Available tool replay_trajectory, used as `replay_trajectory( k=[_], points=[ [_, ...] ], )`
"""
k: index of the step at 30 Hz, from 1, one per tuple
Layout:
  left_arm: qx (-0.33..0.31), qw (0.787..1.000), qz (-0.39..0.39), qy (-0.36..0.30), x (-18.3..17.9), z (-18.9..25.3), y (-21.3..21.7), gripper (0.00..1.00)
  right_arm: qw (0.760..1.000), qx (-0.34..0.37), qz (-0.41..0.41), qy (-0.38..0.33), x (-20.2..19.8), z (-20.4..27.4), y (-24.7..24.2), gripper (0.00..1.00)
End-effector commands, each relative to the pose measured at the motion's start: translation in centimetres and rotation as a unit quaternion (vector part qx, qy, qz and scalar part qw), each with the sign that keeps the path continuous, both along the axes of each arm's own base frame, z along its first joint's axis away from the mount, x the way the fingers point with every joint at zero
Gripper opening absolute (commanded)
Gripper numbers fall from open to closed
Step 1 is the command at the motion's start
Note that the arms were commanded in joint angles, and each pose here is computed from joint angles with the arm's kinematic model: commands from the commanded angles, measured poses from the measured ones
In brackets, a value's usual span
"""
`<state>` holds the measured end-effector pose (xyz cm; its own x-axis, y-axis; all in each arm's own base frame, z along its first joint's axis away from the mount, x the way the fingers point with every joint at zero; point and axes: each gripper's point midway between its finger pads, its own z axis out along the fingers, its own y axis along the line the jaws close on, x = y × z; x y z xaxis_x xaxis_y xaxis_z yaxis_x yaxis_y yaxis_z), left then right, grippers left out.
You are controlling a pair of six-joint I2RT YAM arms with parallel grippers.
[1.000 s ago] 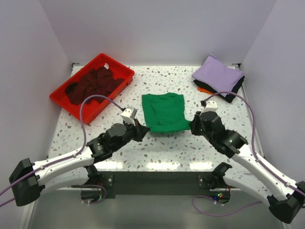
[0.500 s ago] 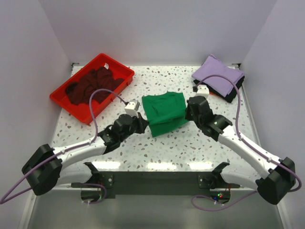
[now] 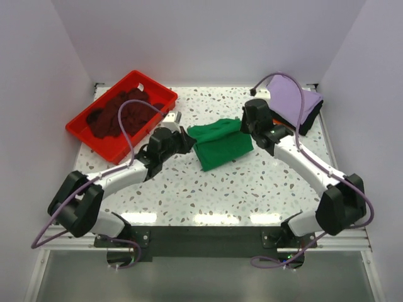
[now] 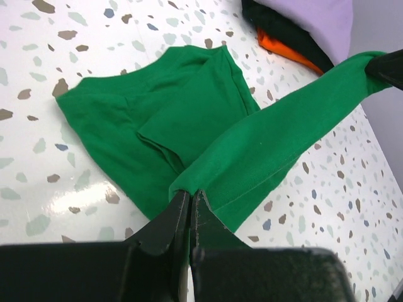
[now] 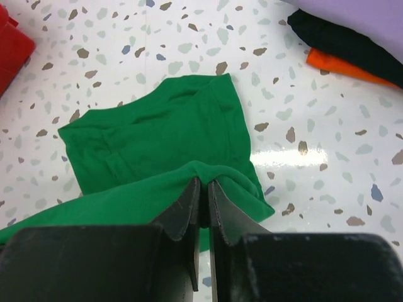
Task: Fold and stack the t-shirts
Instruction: Fold the tshirt
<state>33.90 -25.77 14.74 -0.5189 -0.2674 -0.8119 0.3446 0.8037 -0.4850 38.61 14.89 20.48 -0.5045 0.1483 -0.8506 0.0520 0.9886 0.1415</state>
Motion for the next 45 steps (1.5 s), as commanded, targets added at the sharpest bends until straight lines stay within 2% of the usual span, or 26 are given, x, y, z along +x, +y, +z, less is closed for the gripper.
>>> replay_trajectory(
  k=[1, 9, 14, 24, 25, 26, 27, 28, 31, 34, 35, 40, 45],
  points=[
    [-0.027, 0.999, -0.015, -0.037, 2.7, 2.5, -0.4, 0.0, 0.999, 0.004, 0.003, -0.039, 3.1, 2.4, 0.5, 0.0],
    [-0.028, 0.999, -0.014, -0.019, 7.1, 0.7, 0.0, 0.0, 1.0, -0.007, 0.006, -0.023, 7.5, 0.3, 1.5, 0.0],
    [-0.025, 1.0, 0.006, -0.009, 8.9, -0.6, 1.4, 0.0, 1.0, -0.01, 0.007, -0.014, 9.4, -0.7, 1.8, 0.0],
    [-0.009, 1.0, -0.008, 0.007, 12.9, -2.5, 1.4, 0.0, 1.0, -0.014, 0.0, 0.01, 12.6, -3.9, 1.8, 0.0],
    [-0.005, 1.0, -0.004, 0.014, 13.1, -2.8, 1.5, 0.03, 1.0, -0.012, 0.0, 0.004, 13.2, -3.3, 1.9, 0.03],
    [-0.002, 1.0, -0.001, 0.019, 13.4, -3.2, 1.7, 0.15, 1.0, -0.011, 0.002, 0.014, 13.7, -4.3, 1.9, 0.16],
    [-0.001, 1.0, 0.003, 0.017, 13.7, -2.9, 1.7, 0.29, 1.0, -0.009, 0.007, 0.015, 14.0, -4.3, 2.0, 0.33],
    [0.006, 1.0, 0.015, 0.022, 13.8, -3.0, 2.1, 0.55, 1.0, -0.007, 0.012, 0.017, 14.3, -4.3, 2.2, 0.63],
    [0.005, 1.0, 0.026, 0.01, 13.5, -1.9, 2.6, 0.76, 0.999, 0.005, 0.033, 0.013, 14.5, -3.2, 2.5, 0.9],
    [0.006, 1.0, 0.031, 0.004, 12.6, -1.1, 3.1, 0.85, 0.998, 0.022, 0.056, -0.003, 13.7, -1.6, 2.7, 0.98],
    [0.007, 0.999, 0.031, 0.003, 12.1, -1.0, 3.3, 0.85, 0.998, 0.026, 0.058, -0.001, 13.3, -1.9, 2.3, 0.98],
    [0.02, 0.999, 0.026, 0.02, 10.4, -2.5, 3.6, 0.82, 0.994, 0.058, 0.096, 0.006, 11.2, -1.8, 2.1, 0.98],
    [0.032, 0.998, 0.008, 0.049, 8.6, -5.3, 2.9, 0.79, 0.987, 0.104, 0.121, 0.037, 9.4, -4.8, 1.0, 0.98]
  ],
)
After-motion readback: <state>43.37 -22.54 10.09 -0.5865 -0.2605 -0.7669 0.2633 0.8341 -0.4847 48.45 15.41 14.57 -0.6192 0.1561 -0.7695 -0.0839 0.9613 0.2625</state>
